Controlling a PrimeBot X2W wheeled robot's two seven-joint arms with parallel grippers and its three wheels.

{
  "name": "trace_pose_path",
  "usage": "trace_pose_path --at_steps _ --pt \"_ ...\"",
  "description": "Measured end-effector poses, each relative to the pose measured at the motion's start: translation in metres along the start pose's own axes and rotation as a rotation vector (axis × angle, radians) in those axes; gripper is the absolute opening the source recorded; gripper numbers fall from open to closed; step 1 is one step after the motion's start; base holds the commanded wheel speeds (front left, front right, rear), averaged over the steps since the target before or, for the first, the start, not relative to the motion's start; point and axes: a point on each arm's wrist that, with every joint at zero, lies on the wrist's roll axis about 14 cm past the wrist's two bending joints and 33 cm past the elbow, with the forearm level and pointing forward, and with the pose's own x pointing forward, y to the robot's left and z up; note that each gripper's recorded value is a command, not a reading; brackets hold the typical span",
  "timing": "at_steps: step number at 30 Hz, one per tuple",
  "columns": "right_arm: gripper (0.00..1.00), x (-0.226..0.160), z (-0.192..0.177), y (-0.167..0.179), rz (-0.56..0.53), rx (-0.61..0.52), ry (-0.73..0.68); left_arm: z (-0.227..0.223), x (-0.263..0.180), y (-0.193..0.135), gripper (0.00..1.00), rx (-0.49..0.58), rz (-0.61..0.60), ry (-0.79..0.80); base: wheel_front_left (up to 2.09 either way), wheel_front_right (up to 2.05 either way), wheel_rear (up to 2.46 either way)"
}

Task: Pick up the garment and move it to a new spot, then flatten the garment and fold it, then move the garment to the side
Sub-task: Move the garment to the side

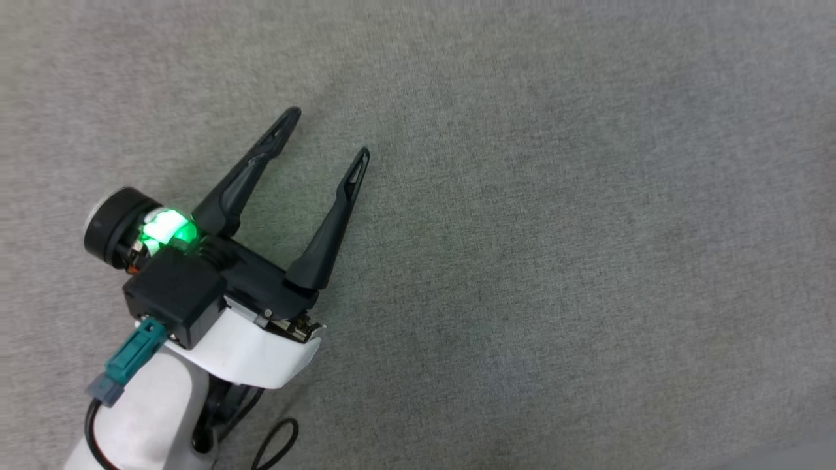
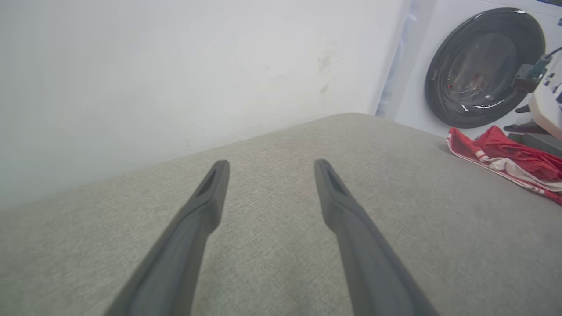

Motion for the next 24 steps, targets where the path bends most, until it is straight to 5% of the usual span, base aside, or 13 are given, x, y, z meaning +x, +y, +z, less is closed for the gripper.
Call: trace_pose_path --at_steps 16,24 --pt "1.0 -0.105 0.124 -0.015 0.055 0.164 -0.555 0.055 -0.056 -0.002 1.0 0.013 0.2 -0.045 0.0 0.0 0.0" --pt "1.0 -0.188 0.157 0.012 0.225 0.485 -0.824 0.088 -0.103 0.002 1.0 0.045 0.324 -0.086 0.0 0.0 0.0"
